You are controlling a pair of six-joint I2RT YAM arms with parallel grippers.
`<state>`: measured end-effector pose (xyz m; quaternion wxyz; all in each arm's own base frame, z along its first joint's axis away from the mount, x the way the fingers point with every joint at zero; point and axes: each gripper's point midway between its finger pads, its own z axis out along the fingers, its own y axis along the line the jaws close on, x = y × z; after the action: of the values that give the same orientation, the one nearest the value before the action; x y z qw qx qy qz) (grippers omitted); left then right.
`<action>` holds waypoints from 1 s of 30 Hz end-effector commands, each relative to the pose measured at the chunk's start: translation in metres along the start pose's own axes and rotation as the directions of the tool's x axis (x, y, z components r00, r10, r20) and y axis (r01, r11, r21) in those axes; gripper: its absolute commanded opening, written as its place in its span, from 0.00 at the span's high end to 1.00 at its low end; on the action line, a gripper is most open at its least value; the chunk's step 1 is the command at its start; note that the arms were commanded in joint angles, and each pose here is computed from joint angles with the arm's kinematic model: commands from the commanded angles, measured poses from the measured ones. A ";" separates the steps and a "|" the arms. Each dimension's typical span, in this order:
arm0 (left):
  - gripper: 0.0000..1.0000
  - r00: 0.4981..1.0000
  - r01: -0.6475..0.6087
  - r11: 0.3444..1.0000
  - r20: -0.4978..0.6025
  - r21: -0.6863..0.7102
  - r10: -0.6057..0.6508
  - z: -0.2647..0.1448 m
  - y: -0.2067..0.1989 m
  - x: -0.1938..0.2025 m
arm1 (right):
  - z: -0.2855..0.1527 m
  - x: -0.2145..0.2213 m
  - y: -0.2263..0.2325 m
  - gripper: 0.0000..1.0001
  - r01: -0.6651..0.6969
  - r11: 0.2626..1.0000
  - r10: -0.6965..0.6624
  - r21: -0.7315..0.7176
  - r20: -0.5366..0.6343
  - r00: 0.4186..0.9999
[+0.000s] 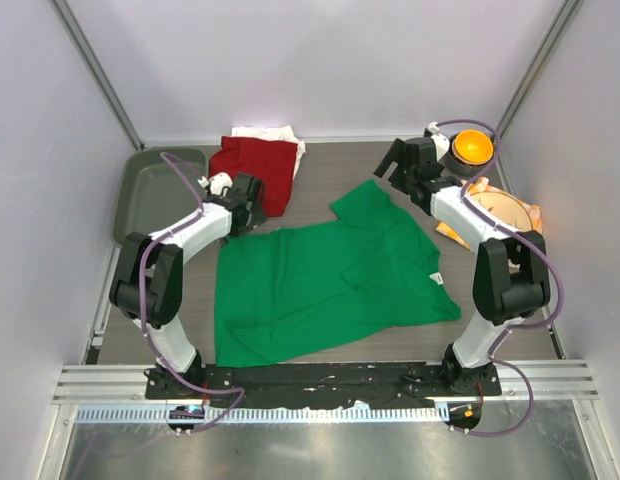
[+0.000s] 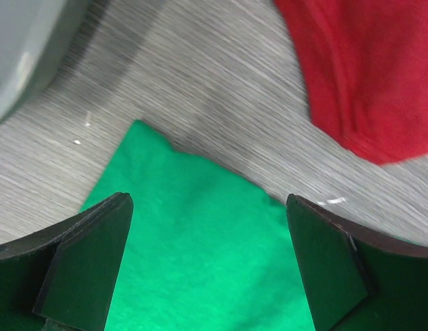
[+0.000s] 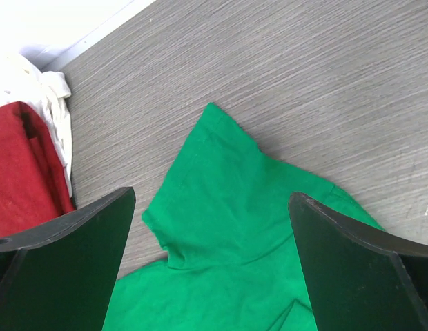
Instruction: Fold and stack the t-shirts
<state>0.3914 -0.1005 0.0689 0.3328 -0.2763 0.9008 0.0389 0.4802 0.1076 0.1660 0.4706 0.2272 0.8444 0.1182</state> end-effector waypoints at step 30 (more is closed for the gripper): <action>0.68 0.997 0.005 0.990 -0.081 -0.138 -0.016 0.047 0.060 0.000 | 0.063 0.015 0.008 0.02 0.034 0.998 -0.039 -0.049 -0.110 0.993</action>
<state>0.3834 -0.0457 0.0221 0.2639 -0.2992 0.9131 0.0850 0.5110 0.1192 0.1141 0.4115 0.2037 0.8775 0.1385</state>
